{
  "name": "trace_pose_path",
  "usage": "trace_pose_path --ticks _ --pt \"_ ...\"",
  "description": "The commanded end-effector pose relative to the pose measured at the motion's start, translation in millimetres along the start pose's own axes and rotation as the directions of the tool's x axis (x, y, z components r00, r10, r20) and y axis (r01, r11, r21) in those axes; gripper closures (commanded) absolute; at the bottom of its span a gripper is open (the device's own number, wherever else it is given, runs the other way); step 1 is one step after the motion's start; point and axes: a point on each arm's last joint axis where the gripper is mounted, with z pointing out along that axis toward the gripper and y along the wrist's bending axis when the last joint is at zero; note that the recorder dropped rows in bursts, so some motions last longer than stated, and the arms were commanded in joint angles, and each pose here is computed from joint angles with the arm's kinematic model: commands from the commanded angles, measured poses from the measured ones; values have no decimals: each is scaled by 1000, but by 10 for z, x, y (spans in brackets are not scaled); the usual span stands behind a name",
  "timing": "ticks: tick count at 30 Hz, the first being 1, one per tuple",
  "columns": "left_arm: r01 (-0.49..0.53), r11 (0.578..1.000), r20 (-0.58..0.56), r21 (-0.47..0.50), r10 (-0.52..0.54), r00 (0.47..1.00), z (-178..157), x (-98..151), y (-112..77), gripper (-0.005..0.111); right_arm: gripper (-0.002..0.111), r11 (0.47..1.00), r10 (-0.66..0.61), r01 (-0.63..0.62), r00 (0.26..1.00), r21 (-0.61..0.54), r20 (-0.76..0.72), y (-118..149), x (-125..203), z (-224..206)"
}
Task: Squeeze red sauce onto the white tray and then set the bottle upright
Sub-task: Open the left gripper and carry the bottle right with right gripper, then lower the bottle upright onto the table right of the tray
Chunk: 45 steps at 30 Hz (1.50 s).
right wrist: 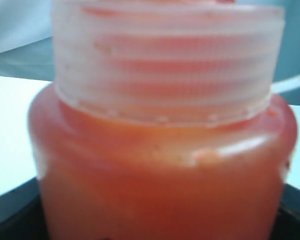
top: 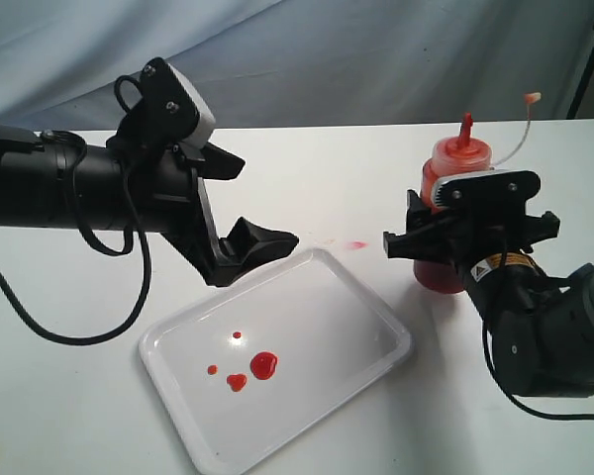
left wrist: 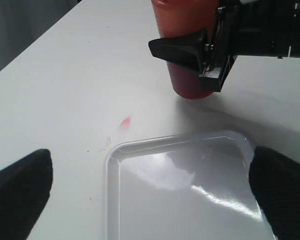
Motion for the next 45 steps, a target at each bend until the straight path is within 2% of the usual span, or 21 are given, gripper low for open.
trace_pose_path --ticks 1,4,10,19,27,32,35,36,38,40,42,43,45 --pt "6 1000 9 -18 -6 1000 -19 -42 7 2 108 994 34 -40 998 101 55 -101 -78 17" --pt "24 1000 9 -18 -24 1000 -19 -42 8 2 108 991 52 -53 999 121 14 -118 -39 16" --pt "27 999 9 -18 -27 1000 -19 -42 8 2 108 995 46 -43 998 86 -34 -85 3 19" --pt "28 999 9 -18 -27 1000 -19 -42 8 2 108 996 43 -39 998 83 -47 -81 20 20" --pt "35 999 9 -18 -35 999 -19 -42 8 2 108 996 12 -3 996 89 -94 -69 233 53" --pt "39 999 9 -18 -39 999 -19 -42 8 2 106 995 12 -3 996 99 -87 -78 238 55" --pt "36 999 9 -18 -36 999 -19 -42 8 2 90 995 12 -3 996 99 -87 -78 238 55" --pt "36 999 9 -18 -36 999 -19 -42 8 2 82 995 14 -5 995 100 -95 -78 245 54" --pt "36 999 9 -18 -36 999 -19 -42 8 2 60 993 22 -11 995 116 -98 -92 249 52" --pt "36 999 9 -18 -36 999 -19 -42 8 2 31 991 34 -21 994 136 -99 -104 246 47" --pt "36 999 9 -18 -36 999 -19 -42 8 2 11 988 39 -22 994 150 -107 -117 245 42" --pt "36 999 9 -18 -36 999 -19 -42 8 2 4 989 26 -7 992 149 -123 -118 251 40" --pt "36 999 9 -18 -36 999 -19 -42 8 2 3 990 18 0 992 143 -128 -116 225 34"
